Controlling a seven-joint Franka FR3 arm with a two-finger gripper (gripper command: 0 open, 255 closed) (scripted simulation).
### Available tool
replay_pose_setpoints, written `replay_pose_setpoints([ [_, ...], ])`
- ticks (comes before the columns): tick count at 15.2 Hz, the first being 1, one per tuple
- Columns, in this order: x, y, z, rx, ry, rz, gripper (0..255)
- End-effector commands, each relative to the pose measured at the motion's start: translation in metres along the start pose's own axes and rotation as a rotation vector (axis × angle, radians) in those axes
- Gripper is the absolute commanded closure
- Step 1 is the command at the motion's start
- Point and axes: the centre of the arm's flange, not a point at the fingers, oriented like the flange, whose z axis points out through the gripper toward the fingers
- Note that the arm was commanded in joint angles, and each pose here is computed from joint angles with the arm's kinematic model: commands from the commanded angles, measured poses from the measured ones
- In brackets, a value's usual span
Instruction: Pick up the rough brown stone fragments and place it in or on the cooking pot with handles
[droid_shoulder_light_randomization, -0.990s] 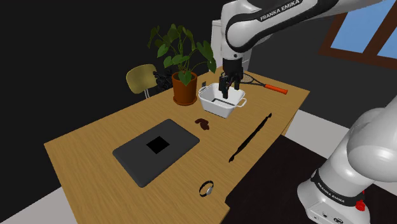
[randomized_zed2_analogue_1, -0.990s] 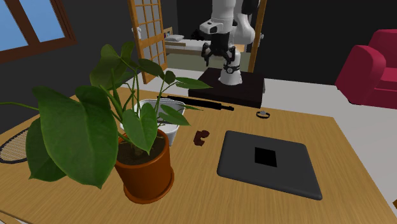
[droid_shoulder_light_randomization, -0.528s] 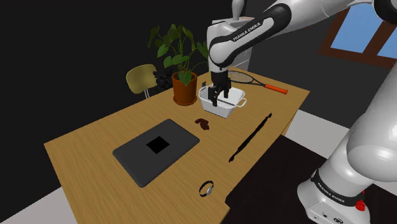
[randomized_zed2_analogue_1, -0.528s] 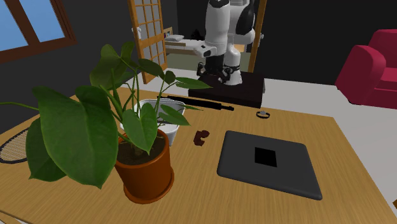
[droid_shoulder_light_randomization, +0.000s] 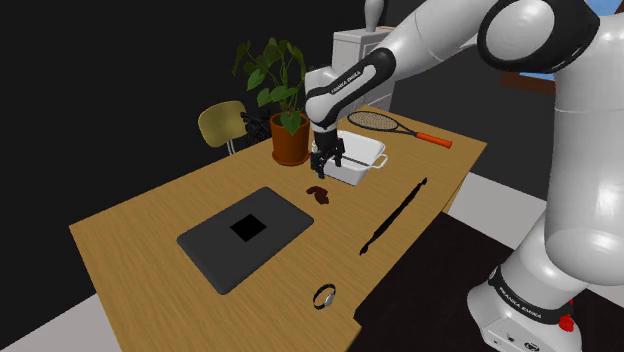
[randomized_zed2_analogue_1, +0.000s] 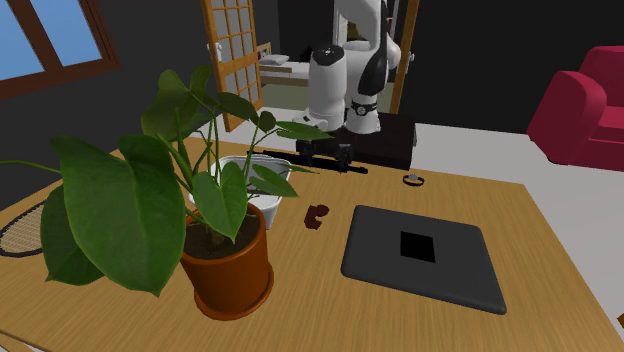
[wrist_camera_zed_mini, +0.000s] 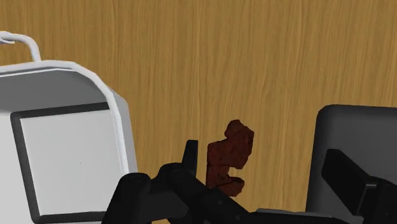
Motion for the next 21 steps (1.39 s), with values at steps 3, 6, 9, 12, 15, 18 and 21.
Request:
replay_pose_setpoints([
  [3,0.04,0.003,0.04,0.006,-0.025,0.003,0],
  [6,0.07,0.005,0.069,0.011,-0.044,0.005,0],
  [9,0.071,0.005,0.081,0.011,-0.045,0.005,0],
  [12,0.07,0.005,0.096,0.011,-0.045,0.005,0],
  [15,0.07,0.005,0.11,0.011,-0.045,0.005,0],
  [18,0.07,0.005,0.11,0.011,-0.045,0.005,0],
  [21,0.07,0.005,0.11,0.011,-0.045,0.005,0],
])
